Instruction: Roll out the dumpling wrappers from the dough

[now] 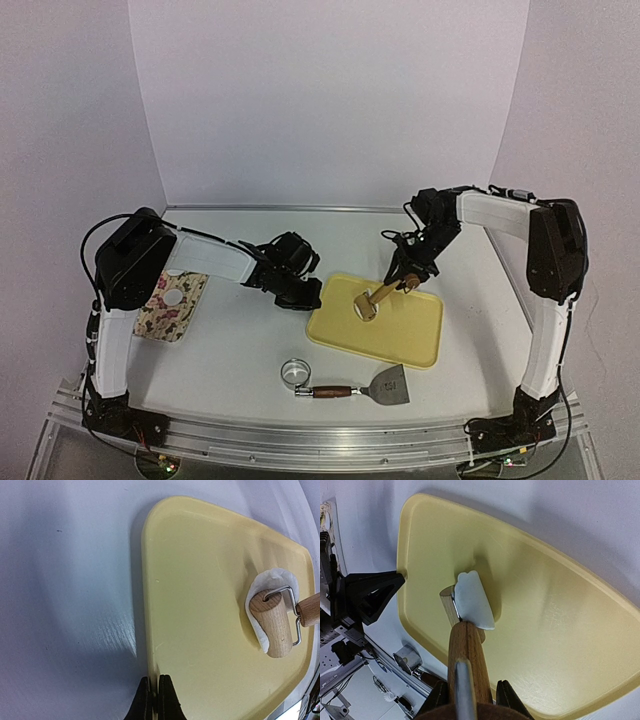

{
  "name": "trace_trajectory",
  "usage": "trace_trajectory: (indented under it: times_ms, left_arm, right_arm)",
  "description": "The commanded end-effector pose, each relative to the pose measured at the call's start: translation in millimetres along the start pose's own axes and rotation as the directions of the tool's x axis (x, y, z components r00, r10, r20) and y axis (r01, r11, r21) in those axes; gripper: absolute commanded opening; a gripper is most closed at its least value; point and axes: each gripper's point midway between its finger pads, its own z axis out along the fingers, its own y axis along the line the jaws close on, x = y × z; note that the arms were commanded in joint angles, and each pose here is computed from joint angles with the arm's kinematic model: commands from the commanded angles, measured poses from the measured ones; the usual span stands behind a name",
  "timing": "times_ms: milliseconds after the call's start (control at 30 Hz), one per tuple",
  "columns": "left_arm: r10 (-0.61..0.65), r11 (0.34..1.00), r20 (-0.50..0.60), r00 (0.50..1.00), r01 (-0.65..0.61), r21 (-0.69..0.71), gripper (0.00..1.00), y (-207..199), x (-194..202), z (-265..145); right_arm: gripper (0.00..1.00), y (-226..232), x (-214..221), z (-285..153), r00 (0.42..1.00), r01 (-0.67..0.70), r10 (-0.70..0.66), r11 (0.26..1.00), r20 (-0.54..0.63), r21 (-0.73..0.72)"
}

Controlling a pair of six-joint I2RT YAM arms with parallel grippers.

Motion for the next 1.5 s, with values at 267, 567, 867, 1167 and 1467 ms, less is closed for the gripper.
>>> trace_trajectory:
  times_ms: [267, 567, 867, 1167, 1467]
  left_arm:
    - [-0.053, 0.967, -0.123, 0.991, 0.020, -0.255, 0.00, 76, 31, -14]
    - [-0.054, 0.967, -0.125, 0.991, 0.020, -0.254, 0.00, 76, 31, -15]
    - [-0.056, 0.967, -0.124, 0.991, 0.023, -0.255, 0.00, 77, 30, -15]
    - [-0.064, 0.966, -0.122, 0.990, 0.030, -0.257, 0.00, 79, 30, -15]
    - [-0.071, 0.966, -0.117, 0.991, 0.039, -0.256, 0.00, 81, 27, -16]
  right_arm:
    - [0.00, -155, 10, -5, 0.989, -0.118, 0.148, 0.807, -0.004, 0.578]
    - [0.00, -169, 5, -10, 0.987, -0.137, 0.163, 0.791, 0.009, 0.596]
    - [0.00, -184, 8, -6, 0.982, -0.149, 0.187, 0.777, 0.001, 0.612]
    - [0.00, -201, 15, -6, 0.975, -0.172, 0.221, 0.767, -0.003, 0.618]
    - [0.00, -214, 20, -11, 0.968, -0.199, 0.249, 0.764, 0.004, 0.614]
